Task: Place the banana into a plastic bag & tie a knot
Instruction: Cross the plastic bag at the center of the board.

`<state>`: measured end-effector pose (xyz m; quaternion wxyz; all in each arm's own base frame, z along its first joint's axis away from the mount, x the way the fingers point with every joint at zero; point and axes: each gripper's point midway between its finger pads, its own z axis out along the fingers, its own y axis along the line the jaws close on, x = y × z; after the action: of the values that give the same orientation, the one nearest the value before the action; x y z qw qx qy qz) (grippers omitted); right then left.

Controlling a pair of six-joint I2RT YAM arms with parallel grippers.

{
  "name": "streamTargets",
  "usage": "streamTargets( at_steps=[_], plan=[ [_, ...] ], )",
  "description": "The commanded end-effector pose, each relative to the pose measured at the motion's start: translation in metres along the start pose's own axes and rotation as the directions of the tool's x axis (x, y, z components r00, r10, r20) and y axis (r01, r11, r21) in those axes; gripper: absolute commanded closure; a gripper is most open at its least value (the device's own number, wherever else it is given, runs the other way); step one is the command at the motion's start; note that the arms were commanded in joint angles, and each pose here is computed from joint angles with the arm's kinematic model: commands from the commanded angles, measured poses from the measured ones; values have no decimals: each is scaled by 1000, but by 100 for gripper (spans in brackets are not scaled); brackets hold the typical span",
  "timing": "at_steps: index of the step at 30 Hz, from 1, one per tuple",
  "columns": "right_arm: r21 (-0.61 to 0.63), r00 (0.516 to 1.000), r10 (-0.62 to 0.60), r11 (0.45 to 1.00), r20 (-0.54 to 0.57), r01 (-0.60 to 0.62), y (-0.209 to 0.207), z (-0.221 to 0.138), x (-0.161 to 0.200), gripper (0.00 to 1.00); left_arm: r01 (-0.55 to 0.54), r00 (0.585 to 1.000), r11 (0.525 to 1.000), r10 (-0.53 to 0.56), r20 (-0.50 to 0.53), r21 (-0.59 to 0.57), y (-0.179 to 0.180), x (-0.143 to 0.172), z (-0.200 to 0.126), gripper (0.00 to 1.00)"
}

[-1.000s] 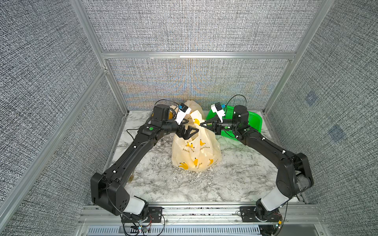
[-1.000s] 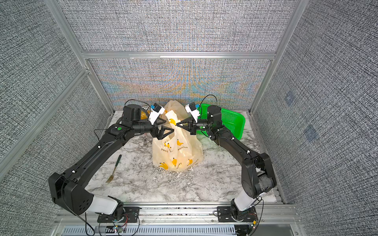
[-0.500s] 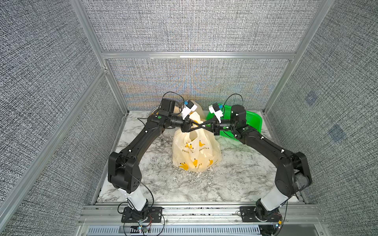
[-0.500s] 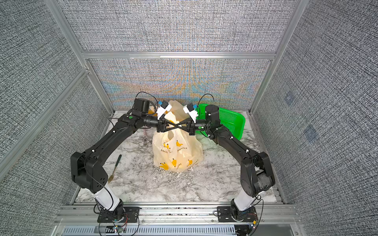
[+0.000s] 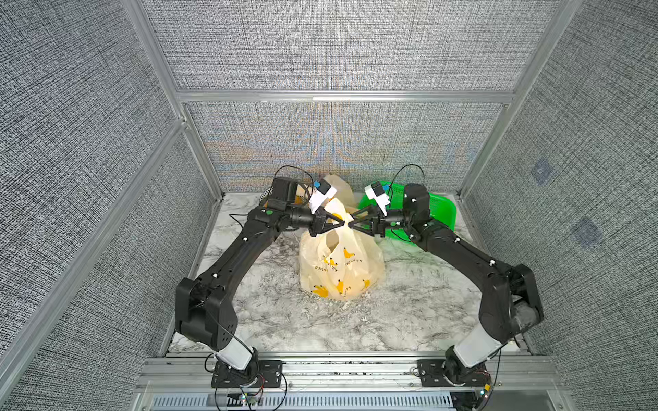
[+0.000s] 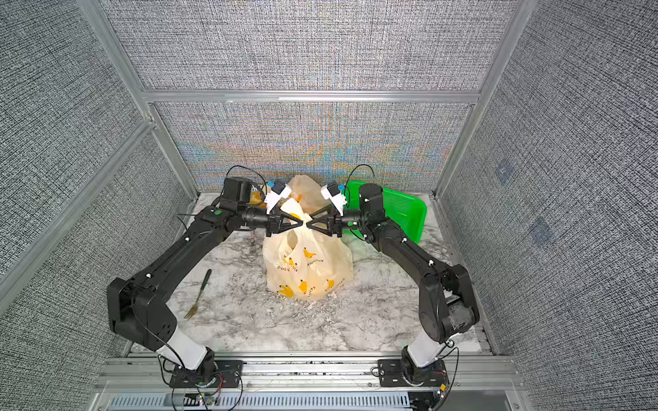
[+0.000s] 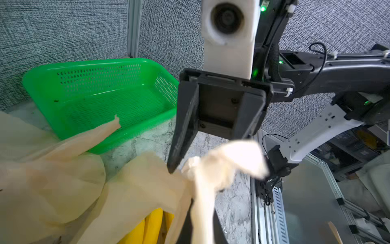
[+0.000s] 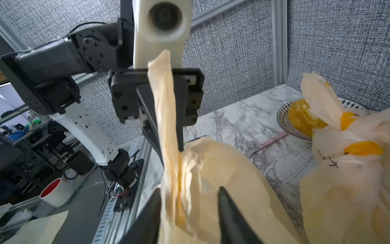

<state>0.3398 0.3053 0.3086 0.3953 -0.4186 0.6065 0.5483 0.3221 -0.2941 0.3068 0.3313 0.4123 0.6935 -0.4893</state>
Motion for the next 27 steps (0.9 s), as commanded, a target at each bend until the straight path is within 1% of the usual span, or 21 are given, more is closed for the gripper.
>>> streamTargets(
  at_steps=[1, 6, 7, 8, 9, 10, 11, 12, 13, 14, 15, 16, 17, 18, 19, 20, 21, 23, 24, 25, 27],
  plan=[
    [-76, 1000, -26, 997, 4, 27, 12, 2, -3, 25, -20, 999, 1000, 20, 28, -4, -1, -7, -1, 100],
    [-91, 1000, -18, 996, -8, 17, 11, 10, 0, 25, -17, 999, 1000, 17, 34, -1, -1, -8, -1, 100],
    [-93, 1000, -22, 995, -12, 21, 12, 12, 0, 26, -16, 999, 1000, 16, 35, 1, -1, -9, -1, 100],
    [-89, 1000, -24, 996, -19, 22, 12, 15, 1, 31, -15, 999, 1000, 15, 35, 3, -1, -9, -1, 100],
    [-82, 999, -28, 996, -21, 26, 11, 17, 1, 37, -13, 999, 1000, 13, 34, 3, -1, -8, -1, 100],
    [-71, 999, -29, 997, -25, 27, 9, 19, 1, 45, -13, 999, 1000, 12, 37, 7, -2, -9, -1, 100],
    [-70, 999, -30, 997, -30, 28, 8, 22, 1, 51, -12, 999, 1000, 12, 41, 10, -3, -10, -1, 100],
    [-64, 999, -26, 998, -32, 24, 6, 23, 1, 54, -13, 999, 1000, 13, 44, 14, -4, -10, -1, 100],
    [-60, 999, -26, 998, -37, 23, 4, 26, 1, 63, -11, 999, 1000, 10, 45, 19, -4, -10, -1, 100],
    [-58, 999, -25, 998, -44, 22, 3, 29, 1, 79, -11, 999, 1000, 10, 50, 20, -5, -11, -1, 100],
    [-55, 998, -25, 998, -49, 22, 2, 31, 2, 93, -10, 999, 1000, 9, 53, 14, -4, -12, -2, 100],
    [-45, 998, -25, 999, -53, 22, 0, 32, 2, 100, -7, 998, 1000, 7, 55, -4, -2, -12, -2, 100],
    [-46, 998, -18, 999, -55, 16, -1, 32, 3, 100, -1, 998, 999, 3, 56, -35, 2, -13, -3, 86],
    [-54, 998, -18, 998, -54, 15, 1, 32, 3, 100, 6, 998, 998, -2, 58, -64, 5, -13, -5, 63],
    [-62, 999, -12, 998, -48, 9, 2, 30, 2, 100, 14, 998, 993, -7, 63, -115, 8, -14, -9, 36],
    [-69, 999, -2, 998, -43, -1, 3, 27, 1, 100, 18, 997, 985, -5, 77, -174, 12, -15, -15, 21],
    [-77, 999, 7, 997, -44, -10, 4, 25, 0, 100, 23, 996, 975, -2, 93, -220, 12, -15, -20, 14],
    [-76, 998, 24, 997, -51, -28, 3, 21, -2, 100, 43, 990, 935, 8, 143, -351, 13, -16, -39, 1],
    [-76, 998, 31, 996, -57, -35, 3, 20, -3, 100, 35, 988, 919, 28, 154, -392, 7, -16, -45, 1],
    [-83, 997, 42, 995, -60, -47, 2, 19, -2, 100, 25, 985, 879, 59, 161, -476, 4, -15, -55, 1],
    [-95, 995, 67, 993, -71, -73, 1, 19, 0, 100, -23, 980, 776, 143, 141, -630, -2, -13, -72, 1]
  ],
)
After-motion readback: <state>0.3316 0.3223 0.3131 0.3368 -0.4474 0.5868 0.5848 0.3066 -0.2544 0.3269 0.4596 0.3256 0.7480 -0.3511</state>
